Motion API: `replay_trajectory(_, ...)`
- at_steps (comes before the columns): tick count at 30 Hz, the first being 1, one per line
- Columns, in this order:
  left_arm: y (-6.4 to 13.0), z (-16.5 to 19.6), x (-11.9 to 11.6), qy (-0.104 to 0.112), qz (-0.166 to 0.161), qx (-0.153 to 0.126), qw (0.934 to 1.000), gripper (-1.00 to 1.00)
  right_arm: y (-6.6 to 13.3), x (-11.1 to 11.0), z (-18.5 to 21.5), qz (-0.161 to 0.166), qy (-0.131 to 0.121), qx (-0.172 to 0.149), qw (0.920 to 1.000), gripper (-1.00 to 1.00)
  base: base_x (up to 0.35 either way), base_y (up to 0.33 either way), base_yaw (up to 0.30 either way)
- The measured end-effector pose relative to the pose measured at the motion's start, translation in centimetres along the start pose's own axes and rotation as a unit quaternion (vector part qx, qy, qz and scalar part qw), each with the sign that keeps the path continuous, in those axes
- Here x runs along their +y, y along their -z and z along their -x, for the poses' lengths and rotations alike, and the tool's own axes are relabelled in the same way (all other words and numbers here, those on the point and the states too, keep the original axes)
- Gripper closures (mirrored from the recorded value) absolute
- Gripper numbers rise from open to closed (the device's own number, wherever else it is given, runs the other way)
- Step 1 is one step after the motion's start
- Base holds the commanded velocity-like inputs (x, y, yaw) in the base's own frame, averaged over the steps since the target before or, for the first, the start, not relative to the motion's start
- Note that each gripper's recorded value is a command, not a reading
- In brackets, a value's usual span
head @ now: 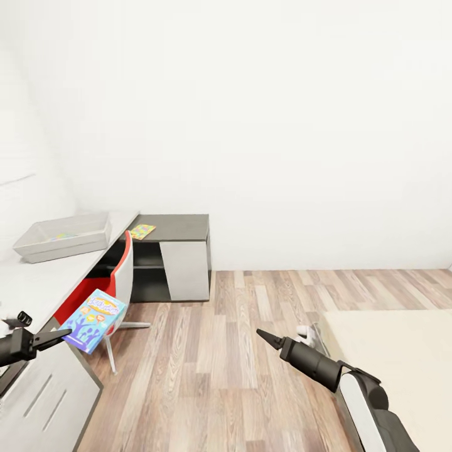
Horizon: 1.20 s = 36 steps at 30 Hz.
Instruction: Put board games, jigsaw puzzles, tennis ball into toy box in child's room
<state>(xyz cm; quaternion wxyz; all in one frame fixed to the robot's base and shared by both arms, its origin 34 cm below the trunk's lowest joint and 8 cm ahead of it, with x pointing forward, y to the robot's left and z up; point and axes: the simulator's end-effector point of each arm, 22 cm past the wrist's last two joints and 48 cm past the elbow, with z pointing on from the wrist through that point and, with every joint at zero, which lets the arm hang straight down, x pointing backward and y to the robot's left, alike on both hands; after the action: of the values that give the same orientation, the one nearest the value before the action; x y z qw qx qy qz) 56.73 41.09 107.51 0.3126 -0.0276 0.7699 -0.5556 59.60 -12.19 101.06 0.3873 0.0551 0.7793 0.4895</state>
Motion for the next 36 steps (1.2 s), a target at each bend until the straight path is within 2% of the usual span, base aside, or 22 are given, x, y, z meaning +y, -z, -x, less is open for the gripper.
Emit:
replay_trajectory(10, 0.07, 0.00, 0.08, 0.001, 0.001, -0.001, 1.0000, 1.00, -0.13, -0.20, -0.21, -0.004, 0.000, 0.001, 1.0000, -1.00, 0.310, 0.000, 0.251)
replay_trajectory(26, 0.02, -0.04, 0.13, 0.001, 0.001, -0.001, 1.0000, 1.00, -0.05, -0.35, -0.16, -0.004, -0.002, 0.000, 1.0000, -1.00, 0.324, 0.000, 0.029)
replay_trajectory(36, 0.01, -0.05, 0.13, 0.001, 0.001, -0.001, 1.0000, 1.00, -0.11, -0.32, -0.18, -0.005, -0.001, 0.001, 1.0000, -1.00, 0.324, 0.000, 0.256)
